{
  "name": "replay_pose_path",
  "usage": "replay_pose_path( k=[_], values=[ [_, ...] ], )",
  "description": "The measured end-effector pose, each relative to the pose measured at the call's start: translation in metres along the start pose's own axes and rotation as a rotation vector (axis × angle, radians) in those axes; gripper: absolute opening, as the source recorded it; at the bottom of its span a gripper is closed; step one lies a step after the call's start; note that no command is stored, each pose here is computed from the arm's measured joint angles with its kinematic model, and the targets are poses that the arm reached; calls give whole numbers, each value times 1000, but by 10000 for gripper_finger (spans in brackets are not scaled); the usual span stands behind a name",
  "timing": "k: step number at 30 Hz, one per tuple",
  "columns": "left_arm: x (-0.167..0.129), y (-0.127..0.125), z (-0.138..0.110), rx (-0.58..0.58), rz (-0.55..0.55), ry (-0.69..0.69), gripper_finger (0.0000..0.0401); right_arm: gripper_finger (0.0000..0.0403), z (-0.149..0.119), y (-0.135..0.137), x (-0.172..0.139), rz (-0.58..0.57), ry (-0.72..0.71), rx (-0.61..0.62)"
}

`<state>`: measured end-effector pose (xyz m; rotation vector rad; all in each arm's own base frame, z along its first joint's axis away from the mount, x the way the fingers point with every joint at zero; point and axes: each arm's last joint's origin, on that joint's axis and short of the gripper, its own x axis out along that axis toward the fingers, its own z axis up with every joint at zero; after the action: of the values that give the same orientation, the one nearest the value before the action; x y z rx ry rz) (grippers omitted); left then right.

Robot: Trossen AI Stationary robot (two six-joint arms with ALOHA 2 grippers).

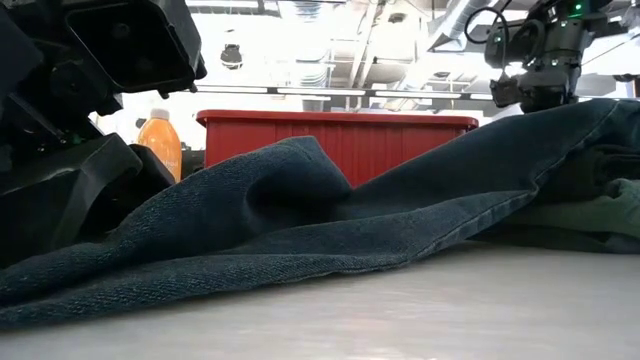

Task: Fold laundry
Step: Fold the dark blue jeans

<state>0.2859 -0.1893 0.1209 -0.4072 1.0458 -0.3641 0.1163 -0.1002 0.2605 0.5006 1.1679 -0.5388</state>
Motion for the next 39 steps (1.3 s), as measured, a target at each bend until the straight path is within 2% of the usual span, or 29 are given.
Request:
replay_pose_path(
  k=[3,5,9,16,21,24,27,29,31,34,39],
  values=[
    [0,0,0,-1,0,0,128,56,-1,-1,-3,-35,18,-6],
    [0,0,0,-2,0,0,128,21,0,0,-7,-36,15,-22],
    [0,1,1,-7,-1,0,128,28,7,1,-22,-60,-30,-28],
    [0,1,1,-14,1,-8,128,19,18,1,-61,-331,-127,-85],
    [0,1,3,6,-2,-31,128,19,28,7,-71,-437,-212,-141],
    [0,0,4,10,-4,-38,128,19,31,7,-63,-453,-143,-158],
    [0,0,3,10,5,-46,128,19,31,4,-48,-469,33,-136],
    [1,0,3,11,7,-49,128,34,33,4,-39,-471,119,-83],
    [1,0,3,5,7,-49,128,66,36,2,-32,-490,165,-29],
    [1,-1,3,-1,2,-46,128,121,39,1,-24,-522,227,-27],
    [1,-2,2,-4,1,-45,128,192,47,3,-36,-606,203,10]
  ],
)
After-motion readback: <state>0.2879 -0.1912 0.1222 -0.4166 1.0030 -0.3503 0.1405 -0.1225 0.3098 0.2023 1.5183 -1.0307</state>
